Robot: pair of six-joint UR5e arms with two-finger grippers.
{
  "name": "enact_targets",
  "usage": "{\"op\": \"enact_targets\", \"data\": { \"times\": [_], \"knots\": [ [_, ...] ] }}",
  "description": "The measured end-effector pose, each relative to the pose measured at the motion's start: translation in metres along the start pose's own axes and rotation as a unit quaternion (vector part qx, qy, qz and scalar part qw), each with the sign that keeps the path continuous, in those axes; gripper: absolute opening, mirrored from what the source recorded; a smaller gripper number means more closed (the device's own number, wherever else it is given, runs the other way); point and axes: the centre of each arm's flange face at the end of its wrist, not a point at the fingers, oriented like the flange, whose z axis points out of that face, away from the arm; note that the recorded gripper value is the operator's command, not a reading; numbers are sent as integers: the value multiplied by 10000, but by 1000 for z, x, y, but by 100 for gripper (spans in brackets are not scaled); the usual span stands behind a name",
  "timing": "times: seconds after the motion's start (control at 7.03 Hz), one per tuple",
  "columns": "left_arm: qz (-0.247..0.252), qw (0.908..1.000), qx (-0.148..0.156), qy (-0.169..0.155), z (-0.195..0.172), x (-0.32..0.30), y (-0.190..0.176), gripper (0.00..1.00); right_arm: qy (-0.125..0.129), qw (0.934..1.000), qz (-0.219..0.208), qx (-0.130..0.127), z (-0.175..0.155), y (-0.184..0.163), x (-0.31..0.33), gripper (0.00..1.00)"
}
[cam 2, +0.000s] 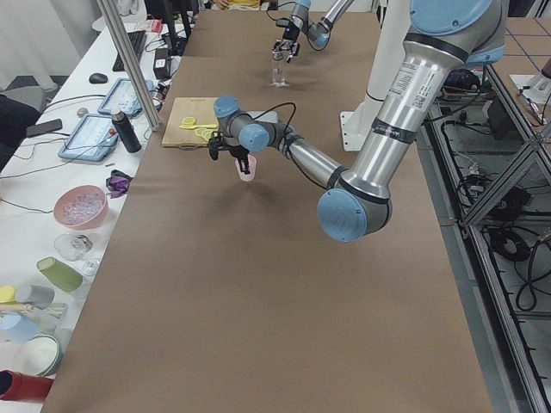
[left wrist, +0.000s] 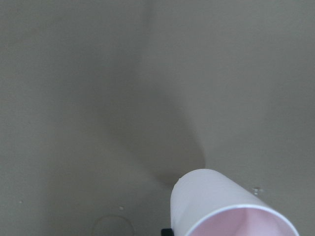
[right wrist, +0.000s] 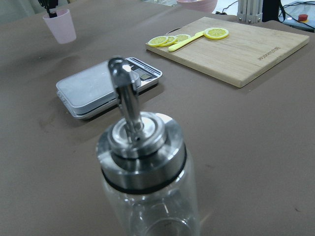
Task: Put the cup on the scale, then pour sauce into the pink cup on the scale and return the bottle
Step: 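Grasp the pink cup with the left gripper while the right gripper grasps the glass bottle, then carry the pink cup with the left gripper onto the scale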
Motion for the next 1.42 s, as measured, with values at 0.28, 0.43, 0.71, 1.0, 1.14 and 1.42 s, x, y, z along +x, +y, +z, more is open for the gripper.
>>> {"op": "enact_targets", "data": {
  "times": [0.28,0.43,0.71,1.0,1.14,1.42],
  "knots": [
    [-202,9997,-50,-109,-32,42,4,0,27,9999,-71,90,8,7,-8,99],
    [-359,9993,-47,-105,-43,59,7,0,6,9999,-68,148,12,19,-10,99],
    [-803,9968,-8,4,-60,90,11,0,-56,9996,-61,269,20,40,-9,99],
    [-1223,9924,-45,108,-70,134,12,0,-90,9992,-73,383,30,40,-13,99],
    [-1355,9906,-139,129,-70,162,12,0,-105,9990,-83,429,36,35,-15,99],
    [-1493,9882,-304,134,-63,211,25,0,-135,9986,-113,492,42,27,-19,99]
  ]
}}
